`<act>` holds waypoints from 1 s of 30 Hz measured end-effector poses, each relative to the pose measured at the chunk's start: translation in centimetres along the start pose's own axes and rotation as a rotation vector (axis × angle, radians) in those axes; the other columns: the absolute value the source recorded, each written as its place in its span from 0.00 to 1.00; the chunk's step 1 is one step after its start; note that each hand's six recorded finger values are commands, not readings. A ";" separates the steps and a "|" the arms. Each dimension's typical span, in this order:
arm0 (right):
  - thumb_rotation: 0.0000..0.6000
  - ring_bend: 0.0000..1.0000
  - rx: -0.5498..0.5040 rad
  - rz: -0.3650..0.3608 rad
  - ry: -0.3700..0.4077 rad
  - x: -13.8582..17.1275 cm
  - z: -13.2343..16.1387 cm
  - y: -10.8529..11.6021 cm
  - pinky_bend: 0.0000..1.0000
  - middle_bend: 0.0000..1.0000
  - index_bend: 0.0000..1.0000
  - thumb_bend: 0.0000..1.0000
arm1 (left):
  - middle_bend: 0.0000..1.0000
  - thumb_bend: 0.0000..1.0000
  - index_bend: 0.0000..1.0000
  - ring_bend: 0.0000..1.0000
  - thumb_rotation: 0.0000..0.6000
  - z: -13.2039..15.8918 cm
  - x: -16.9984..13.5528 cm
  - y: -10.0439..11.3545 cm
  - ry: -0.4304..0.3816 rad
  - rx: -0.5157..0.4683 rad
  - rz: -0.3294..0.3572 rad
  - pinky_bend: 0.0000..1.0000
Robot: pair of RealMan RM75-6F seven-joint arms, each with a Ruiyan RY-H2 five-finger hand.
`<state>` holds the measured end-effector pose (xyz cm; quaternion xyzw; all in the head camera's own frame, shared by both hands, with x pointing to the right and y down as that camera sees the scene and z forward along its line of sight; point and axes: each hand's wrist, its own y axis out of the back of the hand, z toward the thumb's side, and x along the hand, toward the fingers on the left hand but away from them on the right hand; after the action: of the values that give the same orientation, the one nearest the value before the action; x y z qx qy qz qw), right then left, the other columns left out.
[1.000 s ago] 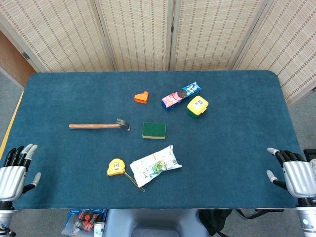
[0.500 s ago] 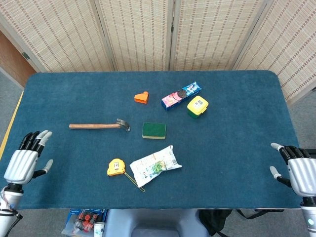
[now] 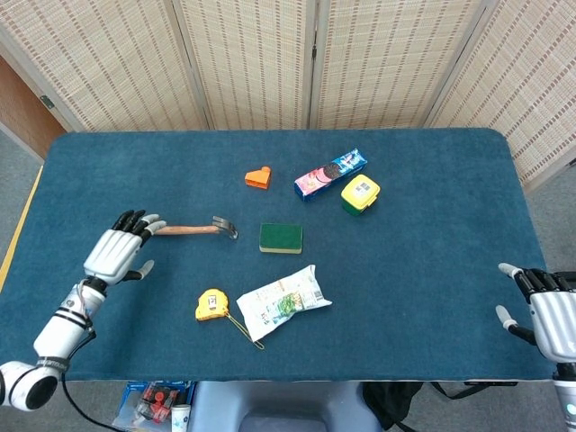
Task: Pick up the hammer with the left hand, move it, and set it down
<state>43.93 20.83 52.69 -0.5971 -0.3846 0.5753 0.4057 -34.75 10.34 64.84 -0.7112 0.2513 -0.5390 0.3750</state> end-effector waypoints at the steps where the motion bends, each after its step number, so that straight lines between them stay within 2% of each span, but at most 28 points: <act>1: 1.00 0.27 0.000 0.002 -0.004 0.1 -0.1 0.0 0.30 0.33 0.24 0.27 | 0.14 0.36 0.16 0.00 1.00 0.1 0.6 -0.1 0.002 0.002 -0.009 0.00; 5: 1.00 0.26 -0.002 0.005 -0.009 0.1 -0.3 -0.2 0.30 0.33 0.24 0.27 | 0.15 0.36 0.11 0.00 1.00 0.6 3.0 -0.8 0.020 0.011 -0.056 0.00; 11: 1.00 0.26 -0.003 0.011 -0.012 0.1 -0.4 -0.3 0.30 0.33 0.24 0.27 | 0.15 0.36 0.09 0.00 1.00 1.2 5.9 -1.8 0.051 0.012 -0.110 0.00; 20: 1.00 0.26 -0.005 0.020 -0.027 0.1 -0.8 -0.6 0.30 0.33 0.24 0.27 | 0.15 0.36 0.11 0.00 1.00 2.7 9.5 -2.8 0.080 0.041 -0.140 0.00; 30: 1.00 0.26 -0.003 0.027 -0.047 0.2 -1.3 -0.8 0.30 0.33 0.24 0.27 | 0.21 0.36 0.17 0.00 1.00 3.9 11.8 -4.3 0.109 0.082 -0.190 0.00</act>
<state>45.29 21.24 53.33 -0.5889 -0.3868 0.5942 0.3880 -27.81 4.91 74.57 -0.6855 0.1805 -0.6198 0.3366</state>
